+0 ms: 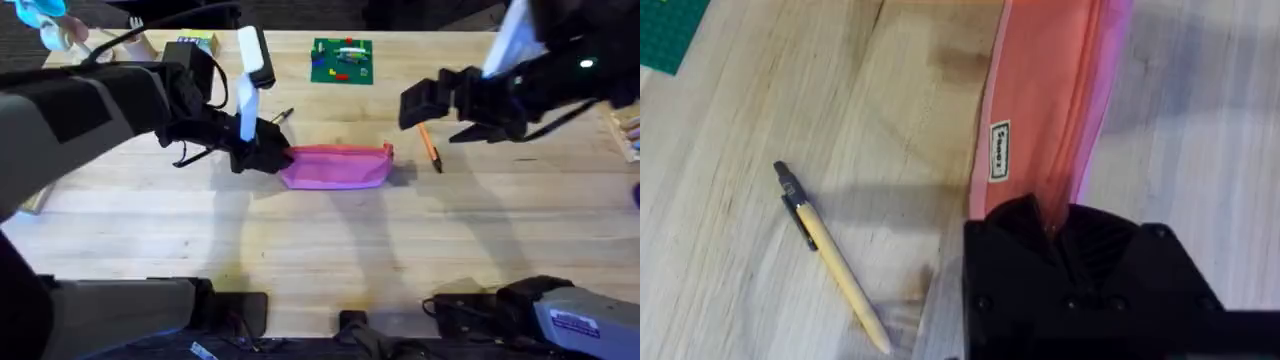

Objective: Unzip the bag, pick up the pens from the table one at a time and place them inside, then zip the bag closed.

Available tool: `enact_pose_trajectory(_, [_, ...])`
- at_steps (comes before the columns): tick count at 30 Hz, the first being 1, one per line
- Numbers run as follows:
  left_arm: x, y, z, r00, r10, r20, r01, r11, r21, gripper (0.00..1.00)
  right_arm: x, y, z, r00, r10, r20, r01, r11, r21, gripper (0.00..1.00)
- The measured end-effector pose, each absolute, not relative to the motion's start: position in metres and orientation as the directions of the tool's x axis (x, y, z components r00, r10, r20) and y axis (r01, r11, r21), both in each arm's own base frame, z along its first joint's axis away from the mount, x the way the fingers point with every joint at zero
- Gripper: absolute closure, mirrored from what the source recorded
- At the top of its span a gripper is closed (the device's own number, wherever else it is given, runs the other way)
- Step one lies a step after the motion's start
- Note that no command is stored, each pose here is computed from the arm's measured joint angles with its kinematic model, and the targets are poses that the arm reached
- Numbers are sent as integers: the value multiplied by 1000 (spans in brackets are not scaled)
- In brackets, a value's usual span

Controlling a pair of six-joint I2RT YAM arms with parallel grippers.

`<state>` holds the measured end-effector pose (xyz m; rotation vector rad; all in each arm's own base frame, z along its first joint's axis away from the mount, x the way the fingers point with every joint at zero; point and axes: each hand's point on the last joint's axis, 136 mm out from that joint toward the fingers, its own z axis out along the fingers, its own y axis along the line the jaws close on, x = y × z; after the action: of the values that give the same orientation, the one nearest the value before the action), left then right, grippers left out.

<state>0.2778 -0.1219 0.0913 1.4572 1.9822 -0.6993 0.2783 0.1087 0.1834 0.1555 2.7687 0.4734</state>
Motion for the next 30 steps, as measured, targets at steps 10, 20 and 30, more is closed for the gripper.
enact_pose_trajectory(10, [278, -122, 91, -238, 659, -713, 961, 268, -73, 959, 299, 126, 158, -954, 128, -270, 32, 943, 332, 3])
enact_pose_trajectory(20, [278, -122, 91, -237, 659, -714, 961, 268, -72, 959, 307, 138, 127, -973, 98, -208, 29, 950, 311, 4])
enact_pose_trajectory(30, [278, -122, 91, -237, 659, -714, 961, 267, -72, 959, 316, 151, 97, -984, 68, -164, 17, 955, 295, 4])
